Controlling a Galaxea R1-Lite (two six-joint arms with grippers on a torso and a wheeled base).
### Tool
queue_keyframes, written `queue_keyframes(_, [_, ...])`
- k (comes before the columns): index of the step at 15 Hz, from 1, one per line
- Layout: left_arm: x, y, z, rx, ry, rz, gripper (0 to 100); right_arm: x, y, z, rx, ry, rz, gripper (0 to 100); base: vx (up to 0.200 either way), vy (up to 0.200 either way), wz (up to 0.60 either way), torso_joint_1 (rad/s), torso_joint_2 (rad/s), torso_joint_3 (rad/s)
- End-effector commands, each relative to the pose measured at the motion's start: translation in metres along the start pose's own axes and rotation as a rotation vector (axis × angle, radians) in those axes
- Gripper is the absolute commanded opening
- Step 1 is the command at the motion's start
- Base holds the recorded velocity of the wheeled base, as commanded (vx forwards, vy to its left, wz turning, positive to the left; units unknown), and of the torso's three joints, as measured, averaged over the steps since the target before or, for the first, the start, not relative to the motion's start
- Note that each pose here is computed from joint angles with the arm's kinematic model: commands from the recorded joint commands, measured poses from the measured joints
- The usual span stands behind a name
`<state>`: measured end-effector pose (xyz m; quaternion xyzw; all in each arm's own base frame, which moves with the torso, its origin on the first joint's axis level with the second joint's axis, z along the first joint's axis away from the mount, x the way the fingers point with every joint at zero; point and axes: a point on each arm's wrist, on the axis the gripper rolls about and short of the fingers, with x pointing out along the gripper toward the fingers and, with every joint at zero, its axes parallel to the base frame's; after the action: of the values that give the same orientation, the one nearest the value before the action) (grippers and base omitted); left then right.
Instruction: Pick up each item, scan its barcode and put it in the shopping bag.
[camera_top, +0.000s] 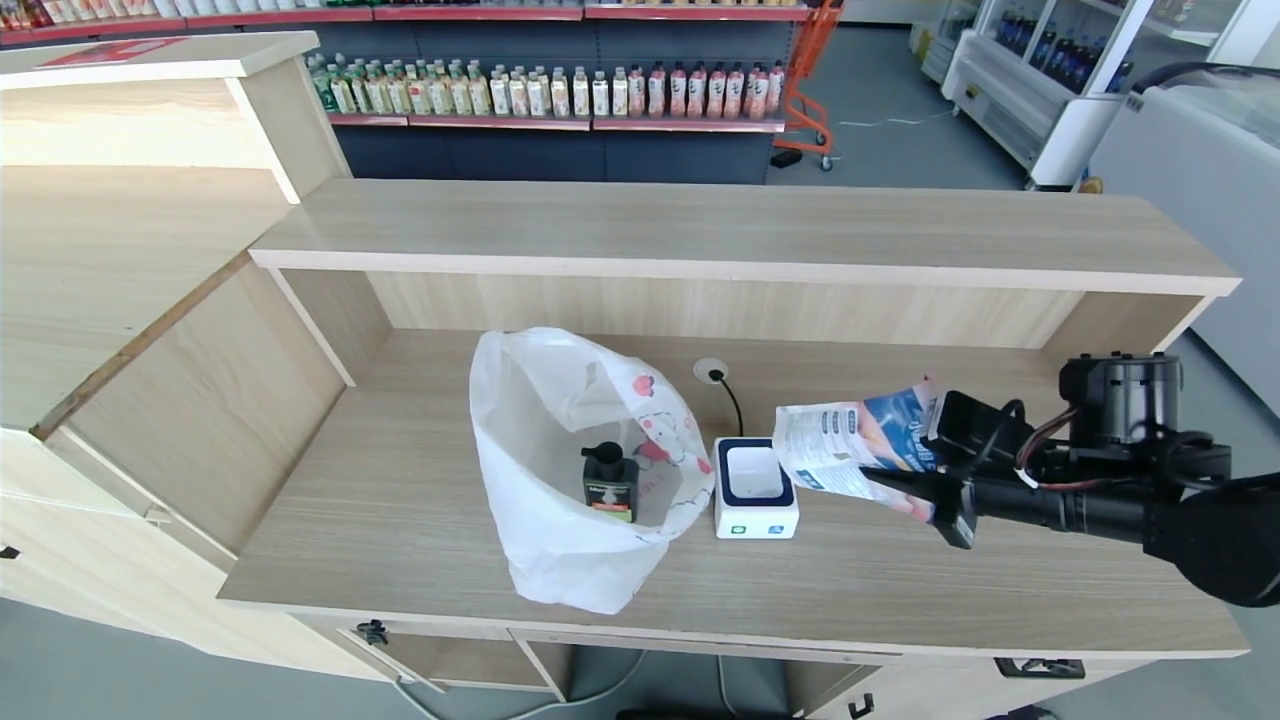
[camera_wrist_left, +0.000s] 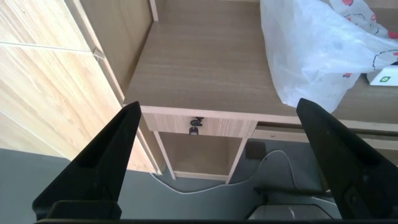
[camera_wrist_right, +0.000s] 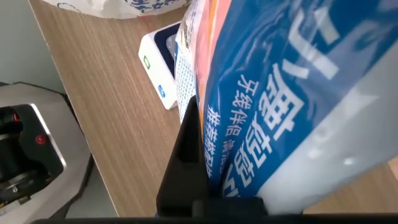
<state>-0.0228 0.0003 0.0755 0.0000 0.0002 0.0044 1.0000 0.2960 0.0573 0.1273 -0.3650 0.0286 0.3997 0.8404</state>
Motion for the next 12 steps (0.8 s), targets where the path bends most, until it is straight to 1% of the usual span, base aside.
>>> queue_keyframes(1, [0.0, 0.0, 0.0, 0.0, 0.0, 0.0, 100, 0.022, -0.003, -0.017, 0.005, -0.025, 0.027, 0, 0.0, 0.0, 0.0, 0.0, 0.0, 0.0])
queue_keyframes(4, [0.0, 0.0, 0.0, 0.0, 0.0, 0.0, 100, 0.032, -0.004, -0.02, -0.008, -0.057, 0.056, 0, 0.0, 0.0, 0.0, 0.0, 0.0, 0.0])
queue_keyframes(6, [0.0, 0.0, 0.0, -0.002, 0.0, 0.0, 100, 0.039, -0.002, -0.028, -0.044, -0.07, 0.088, 0, 0.0, 0.0, 0.0, 0.0, 0.0, 0.0])
queue_keyframes(8, [0.0, 0.0, 0.0, -0.002, 0.0, 0.0, 100, 0.046, -0.002, -0.033, -0.052, -0.085, 0.107, 0, 0.0, 0.0, 0.0, 0.0, 0.0, 0.0])
queue_keyframes(10, [0.0, 0.0, 0.0, -0.002, 0.0, 0.0, 100, 0.058, -0.006, -0.039, -0.103, -0.11, 0.088, 0, 0.0, 0.0, 0.0, 0.0, 0.0, 0.0])
queue_keyframes(12, [0.0, 0.0, 0.0, -0.002, 0.0, 0.0, 100, 0.064, -0.007, -0.043, -0.113, -0.139, 0.087, 0, 0.0, 0.0, 0.0, 0.0, 0.0, 0.0])
